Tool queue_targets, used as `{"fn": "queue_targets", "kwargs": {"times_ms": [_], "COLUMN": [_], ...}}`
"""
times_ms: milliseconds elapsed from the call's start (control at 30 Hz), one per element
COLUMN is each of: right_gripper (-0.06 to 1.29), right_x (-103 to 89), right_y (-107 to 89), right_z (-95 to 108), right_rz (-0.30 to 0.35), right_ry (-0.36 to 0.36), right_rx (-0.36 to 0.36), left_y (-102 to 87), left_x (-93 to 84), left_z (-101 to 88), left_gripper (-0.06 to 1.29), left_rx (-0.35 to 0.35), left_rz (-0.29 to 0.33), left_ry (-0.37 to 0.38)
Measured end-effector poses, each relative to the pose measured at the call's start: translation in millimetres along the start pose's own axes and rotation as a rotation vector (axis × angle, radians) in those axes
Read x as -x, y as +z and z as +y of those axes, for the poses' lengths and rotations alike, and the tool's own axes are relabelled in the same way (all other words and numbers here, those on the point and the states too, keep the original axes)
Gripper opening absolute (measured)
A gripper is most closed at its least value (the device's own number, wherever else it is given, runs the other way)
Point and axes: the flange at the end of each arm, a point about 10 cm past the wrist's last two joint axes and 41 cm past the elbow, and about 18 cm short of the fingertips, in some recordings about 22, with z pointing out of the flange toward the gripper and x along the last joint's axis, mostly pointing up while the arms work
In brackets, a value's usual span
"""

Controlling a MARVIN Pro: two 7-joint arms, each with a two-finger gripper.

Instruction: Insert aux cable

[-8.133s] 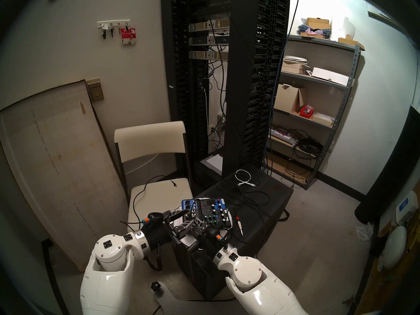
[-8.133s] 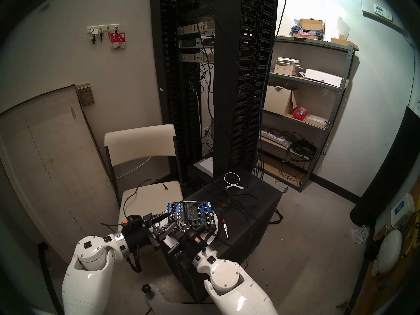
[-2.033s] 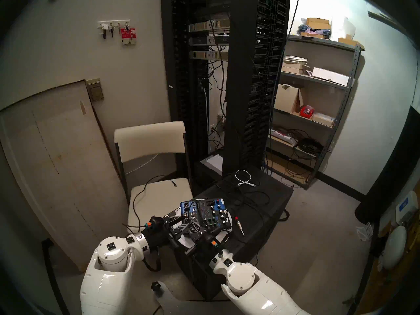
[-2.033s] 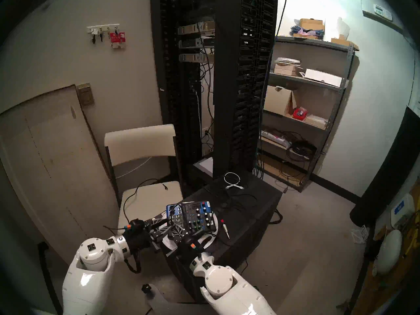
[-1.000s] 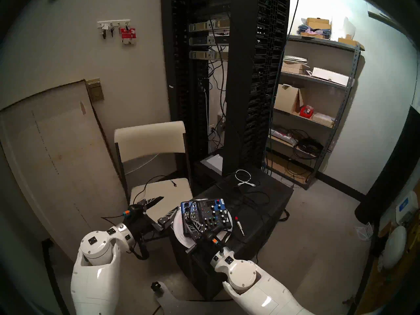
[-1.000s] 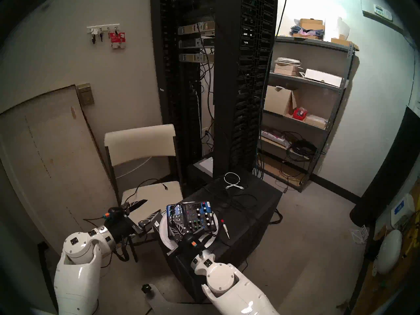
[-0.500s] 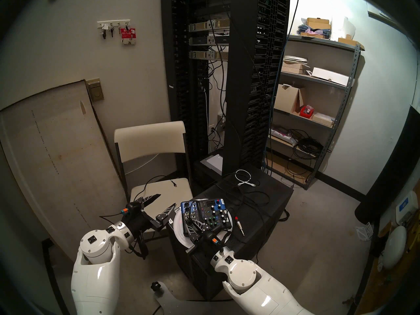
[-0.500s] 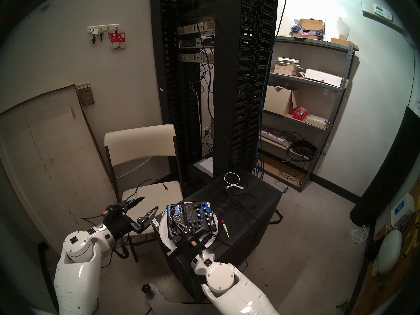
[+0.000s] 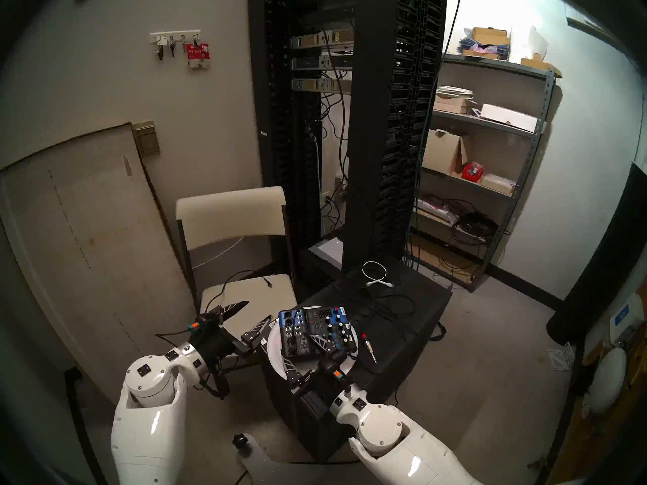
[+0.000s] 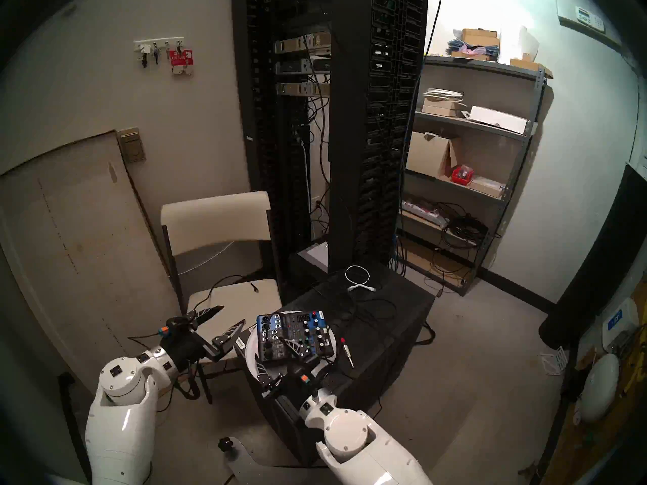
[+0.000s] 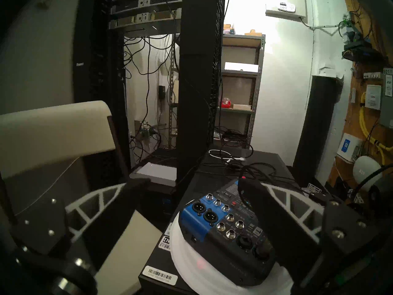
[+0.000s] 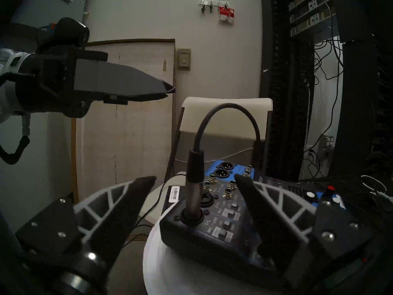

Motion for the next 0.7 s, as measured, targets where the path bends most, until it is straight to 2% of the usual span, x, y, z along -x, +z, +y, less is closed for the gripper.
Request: {"fn": "queue_targets", "kwargs": {"times_ms": [67,100,367,700], "right_gripper": [0.87,1.02,1.04,1.04], "right_x": [-0.8,-1.8,-16.3,-29.8], "right_y": [-0.7,-1.4,-10.1,-32.4], "right_z": [0,0,5,26], "right_rz": [0.002,0.004,0.037,0.042], "right_ry": [0.001,0.001,-0.001,-0.017], "right_rx": [0.0,0.0,0.009,0.069], "left_y": [0.0,-0.1,-0.7,-2.5], "left_x": [0.1,0.1,0.3,0.1], "left_z": [0.1,0.1,-0.6,-8.7], "left_gripper": [1.18,1.18,1.18,1.18], "left_rx": [0.001,0.002,-0.003,-0.06], "left_rz": [-0.001,-0.001,-0.001,0.013], "left_ry": [0.0,0.001,0.002,0.005]}}
